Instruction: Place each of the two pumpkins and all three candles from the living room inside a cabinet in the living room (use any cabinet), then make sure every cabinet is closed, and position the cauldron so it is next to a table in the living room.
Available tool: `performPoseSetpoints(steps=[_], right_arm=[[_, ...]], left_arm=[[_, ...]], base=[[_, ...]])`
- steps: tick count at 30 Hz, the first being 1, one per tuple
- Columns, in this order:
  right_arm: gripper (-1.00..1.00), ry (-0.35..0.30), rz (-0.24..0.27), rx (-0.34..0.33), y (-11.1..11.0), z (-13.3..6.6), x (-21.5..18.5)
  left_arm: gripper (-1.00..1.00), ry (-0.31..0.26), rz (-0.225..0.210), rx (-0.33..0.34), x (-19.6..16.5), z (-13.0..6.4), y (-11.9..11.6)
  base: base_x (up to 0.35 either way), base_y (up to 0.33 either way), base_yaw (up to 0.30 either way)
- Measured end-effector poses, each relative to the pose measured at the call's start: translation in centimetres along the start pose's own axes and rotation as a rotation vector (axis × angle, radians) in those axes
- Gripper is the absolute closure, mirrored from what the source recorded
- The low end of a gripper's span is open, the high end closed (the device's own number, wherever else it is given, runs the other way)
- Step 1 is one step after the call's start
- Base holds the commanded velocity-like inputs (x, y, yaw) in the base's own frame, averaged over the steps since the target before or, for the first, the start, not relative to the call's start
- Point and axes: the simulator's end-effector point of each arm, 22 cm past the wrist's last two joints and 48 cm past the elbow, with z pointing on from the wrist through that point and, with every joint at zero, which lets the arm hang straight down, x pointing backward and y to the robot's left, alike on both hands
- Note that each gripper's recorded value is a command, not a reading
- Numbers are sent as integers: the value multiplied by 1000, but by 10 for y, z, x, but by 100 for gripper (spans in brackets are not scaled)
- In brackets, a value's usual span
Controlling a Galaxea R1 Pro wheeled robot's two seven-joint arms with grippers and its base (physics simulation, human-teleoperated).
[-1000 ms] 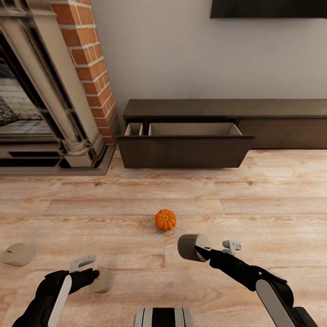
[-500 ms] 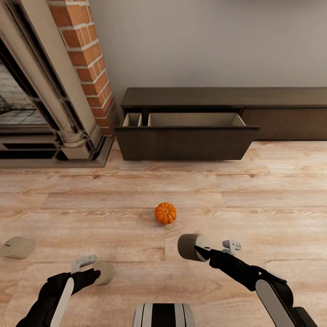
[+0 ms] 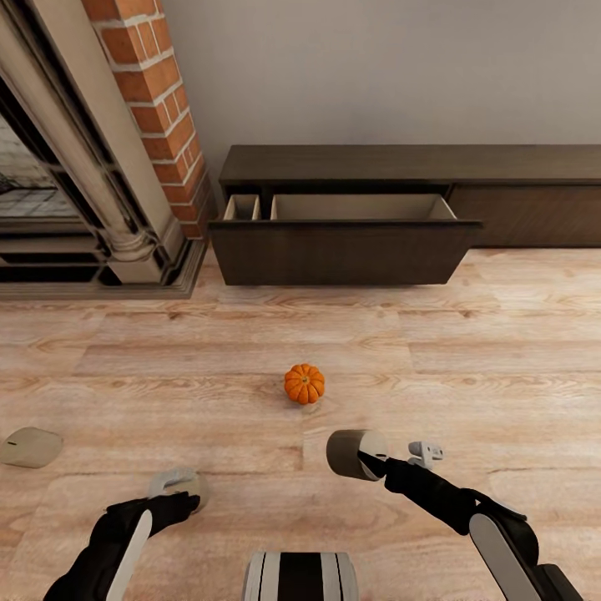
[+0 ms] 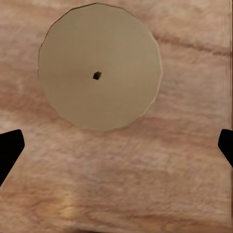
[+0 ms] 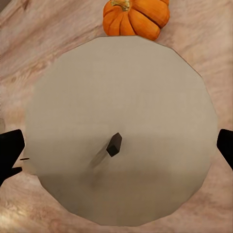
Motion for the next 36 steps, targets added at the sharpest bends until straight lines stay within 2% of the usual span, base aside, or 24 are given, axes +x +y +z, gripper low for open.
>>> performPoseSetpoints(steps=[3,9,36], right_arm=[[100,0,0,1,0,0,0],[100,1,0,3,0,0,1],[100,1,-1,4,-1,1,1]], left_arm=[[-100,-4,9,2,-1,0,-2],[-100,-4,-1,-2,-1,0,2],[-100,-6,1,-3,-1,0,2]], base=[[0,0,0],[54,18,0],[64,27,0]])
